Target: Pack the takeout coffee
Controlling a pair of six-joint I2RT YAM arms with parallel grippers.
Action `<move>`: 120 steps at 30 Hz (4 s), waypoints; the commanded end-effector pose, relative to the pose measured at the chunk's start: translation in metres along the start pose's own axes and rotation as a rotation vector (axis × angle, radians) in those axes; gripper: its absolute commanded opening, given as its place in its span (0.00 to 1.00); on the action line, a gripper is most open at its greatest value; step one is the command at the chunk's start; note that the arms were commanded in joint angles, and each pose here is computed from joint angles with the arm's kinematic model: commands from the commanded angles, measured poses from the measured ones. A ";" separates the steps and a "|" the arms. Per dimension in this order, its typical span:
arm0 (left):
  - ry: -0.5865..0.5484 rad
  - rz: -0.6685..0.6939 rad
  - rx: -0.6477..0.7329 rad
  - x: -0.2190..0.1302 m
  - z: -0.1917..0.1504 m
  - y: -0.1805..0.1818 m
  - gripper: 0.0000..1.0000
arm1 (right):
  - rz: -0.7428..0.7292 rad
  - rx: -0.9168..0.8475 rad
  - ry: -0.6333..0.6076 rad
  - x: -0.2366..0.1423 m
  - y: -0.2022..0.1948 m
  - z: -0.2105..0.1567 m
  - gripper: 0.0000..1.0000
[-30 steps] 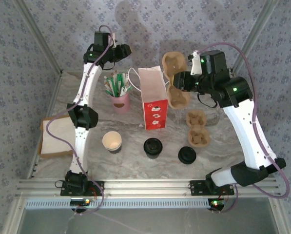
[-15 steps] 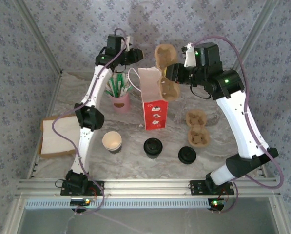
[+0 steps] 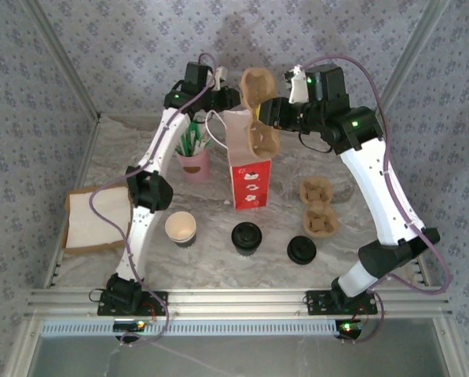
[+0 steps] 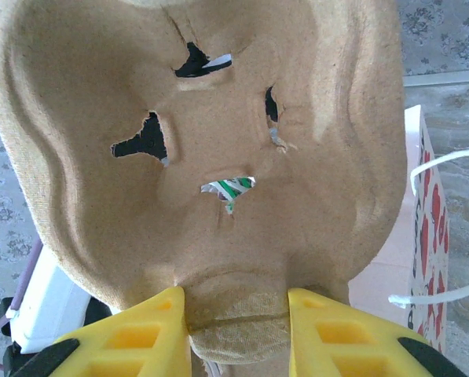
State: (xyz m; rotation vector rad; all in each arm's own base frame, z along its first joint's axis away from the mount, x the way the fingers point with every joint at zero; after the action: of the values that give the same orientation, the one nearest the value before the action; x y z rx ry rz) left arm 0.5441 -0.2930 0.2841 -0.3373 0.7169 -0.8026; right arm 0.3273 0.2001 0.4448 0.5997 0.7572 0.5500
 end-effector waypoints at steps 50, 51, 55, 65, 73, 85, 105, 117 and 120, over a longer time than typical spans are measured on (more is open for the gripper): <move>-0.100 -0.106 -0.028 -0.081 0.035 -0.098 0.65 | -0.011 0.009 0.068 0.009 -0.014 -0.031 0.32; -0.108 -0.106 -0.033 -0.086 0.039 -0.097 0.66 | -0.015 0.010 0.073 0.011 -0.015 -0.032 0.32; -0.123 -0.106 -0.048 -0.097 0.045 -0.095 0.69 | -0.035 0.015 0.095 0.017 -0.020 -0.038 0.32; -0.157 -0.124 -0.042 -0.125 0.057 -0.101 0.75 | -0.082 0.033 0.147 0.028 -0.031 -0.051 0.32; -0.160 -0.113 -0.020 -0.148 0.058 -0.110 0.77 | -0.151 0.052 0.205 0.034 -0.040 -0.057 0.31; -0.189 -0.058 0.032 -0.188 0.058 -0.126 0.78 | -0.267 0.044 0.272 0.032 -0.049 -0.062 0.31; -0.170 0.005 0.041 -0.223 -0.032 -0.128 0.73 | -0.341 0.040 0.367 0.048 -0.057 -0.072 0.31; -0.084 -0.010 0.062 -0.202 -0.073 -0.144 0.54 | -0.366 0.025 0.404 0.049 -0.062 -0.079 0.31; -0.075 0.001 0.052 -0.199 -0.079 -0.141 0.44 | -0.372 0.025 0.412 0.050 -0.064 -0.080 0.31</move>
State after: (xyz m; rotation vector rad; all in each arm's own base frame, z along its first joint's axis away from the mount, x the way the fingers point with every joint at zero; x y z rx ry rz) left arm 0.3227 -0.2416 0.3815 -0.3209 0.6796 -0.8083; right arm 0.3136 0.2109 0.3346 0.3899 1.2201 0.3253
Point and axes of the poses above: each hand's point on the last joint's axis, 136 mm out from that joint toward the fingers, its own x axis out along the fingers, its own y axis along the line the jaws close on, z = x × y, the point moved 5 cm from there along -x, back along the fingers, and after that the axes turned 11 degrees about x, right-handed, at the moved point
